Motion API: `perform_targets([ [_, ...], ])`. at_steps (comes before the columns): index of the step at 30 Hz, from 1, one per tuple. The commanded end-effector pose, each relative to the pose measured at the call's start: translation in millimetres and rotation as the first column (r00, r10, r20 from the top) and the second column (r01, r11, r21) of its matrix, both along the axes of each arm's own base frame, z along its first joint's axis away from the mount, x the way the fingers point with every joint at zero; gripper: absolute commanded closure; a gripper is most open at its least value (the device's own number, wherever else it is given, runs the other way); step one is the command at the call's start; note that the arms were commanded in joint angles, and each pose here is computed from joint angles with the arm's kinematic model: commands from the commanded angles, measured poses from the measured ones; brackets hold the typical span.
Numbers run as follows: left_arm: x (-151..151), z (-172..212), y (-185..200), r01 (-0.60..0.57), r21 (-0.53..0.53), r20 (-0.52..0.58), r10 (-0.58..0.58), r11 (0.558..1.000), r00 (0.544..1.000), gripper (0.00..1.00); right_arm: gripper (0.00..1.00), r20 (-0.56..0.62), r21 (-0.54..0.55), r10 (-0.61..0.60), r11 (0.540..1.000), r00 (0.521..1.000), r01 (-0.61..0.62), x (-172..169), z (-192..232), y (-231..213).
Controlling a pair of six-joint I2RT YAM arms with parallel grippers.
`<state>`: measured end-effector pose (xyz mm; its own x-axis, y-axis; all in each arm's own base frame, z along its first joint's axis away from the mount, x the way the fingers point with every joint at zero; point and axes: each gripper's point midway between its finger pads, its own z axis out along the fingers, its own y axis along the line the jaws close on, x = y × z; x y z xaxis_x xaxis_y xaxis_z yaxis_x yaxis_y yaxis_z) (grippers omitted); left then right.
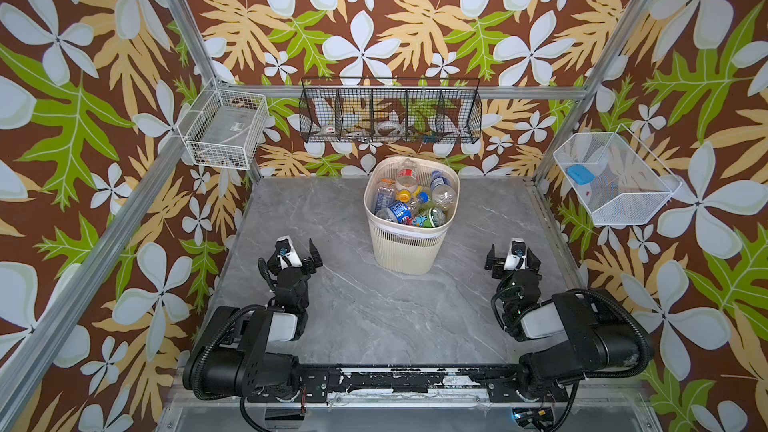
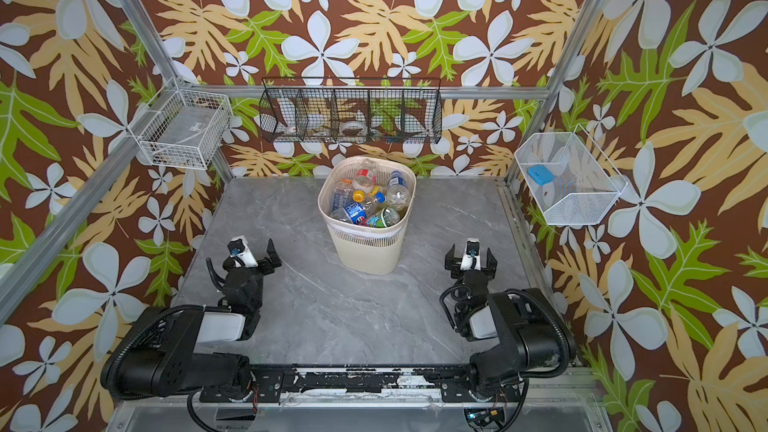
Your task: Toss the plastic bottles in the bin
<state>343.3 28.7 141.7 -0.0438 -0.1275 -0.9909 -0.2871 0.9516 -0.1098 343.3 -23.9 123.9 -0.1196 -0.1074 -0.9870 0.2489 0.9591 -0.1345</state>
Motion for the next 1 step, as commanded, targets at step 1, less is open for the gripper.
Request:
perform_targets([
  [1, -0.3, 10.8, 1.2, -0.008, -0.003, 0.045, 0.008, 1.000, 0.999, 0.00, 0.01, 0.034, 0.000, 0.005, 1.000, 0.999, -0.005, 1.3, 8.5, 0.8],
])
